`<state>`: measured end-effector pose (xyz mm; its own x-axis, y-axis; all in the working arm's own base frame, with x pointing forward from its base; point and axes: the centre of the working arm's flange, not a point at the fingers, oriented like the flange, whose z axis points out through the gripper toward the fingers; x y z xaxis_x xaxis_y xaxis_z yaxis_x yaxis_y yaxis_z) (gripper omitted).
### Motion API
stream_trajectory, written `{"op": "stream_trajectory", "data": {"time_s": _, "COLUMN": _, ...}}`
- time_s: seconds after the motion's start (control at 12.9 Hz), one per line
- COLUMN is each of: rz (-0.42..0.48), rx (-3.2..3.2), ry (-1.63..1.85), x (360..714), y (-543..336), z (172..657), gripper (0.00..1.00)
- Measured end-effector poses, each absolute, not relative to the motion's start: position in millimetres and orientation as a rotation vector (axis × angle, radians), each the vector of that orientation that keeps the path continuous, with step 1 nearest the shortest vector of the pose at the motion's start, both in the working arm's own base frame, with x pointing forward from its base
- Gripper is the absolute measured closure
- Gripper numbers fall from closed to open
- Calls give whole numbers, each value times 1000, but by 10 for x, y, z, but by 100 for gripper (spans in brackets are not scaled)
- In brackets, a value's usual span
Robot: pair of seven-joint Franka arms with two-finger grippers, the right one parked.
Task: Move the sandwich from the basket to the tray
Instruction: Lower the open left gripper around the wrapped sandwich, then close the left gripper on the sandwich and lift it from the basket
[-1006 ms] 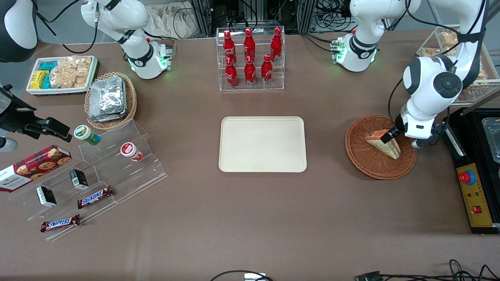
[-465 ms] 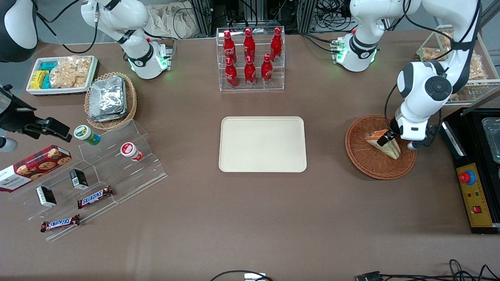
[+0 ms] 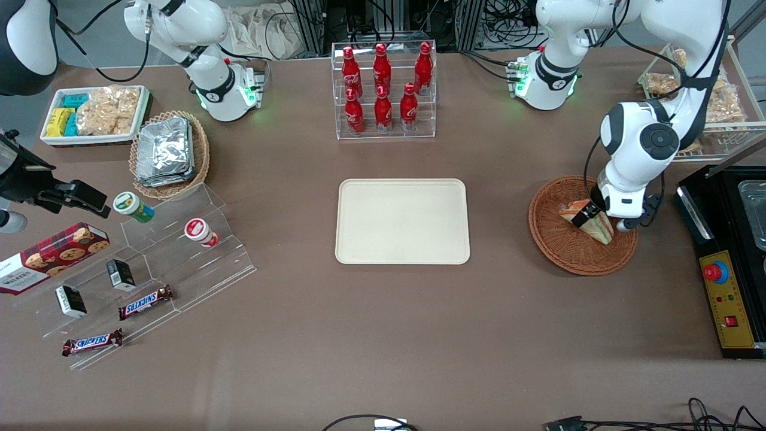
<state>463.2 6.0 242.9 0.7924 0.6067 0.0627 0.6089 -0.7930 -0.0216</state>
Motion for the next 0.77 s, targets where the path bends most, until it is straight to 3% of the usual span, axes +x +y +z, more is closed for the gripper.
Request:
{"op": "stream_trajectory", "data": {"time_s": 0.15, "rz": -93, "rx": -2939, "ry": -998, "x": 4631, "y": 58, "z": 2411, "gripper": 5}}
{"op": "stream_trajectory", "data": {"time_s": 0.54, "rz": -106, "rx": -2942, "ry": -1003, "x": 4586, "y": 64, "z": 2367, "gripper": 60}}
{"op": "stream_trajectory", "data": {"time_s": 0.7, "rz": -107, "rx": -2942, "ry": -1003, "x": 4587, "y": 66, "z": 2370, "gripper": 64}}
{"op": "stream_trajectory", "data": {"time_s": 0.77, "rz": -111, "rx": -2945, "ry": -996, "x": 4590, "y": 66, "z": 2382, "gripper": 72}}
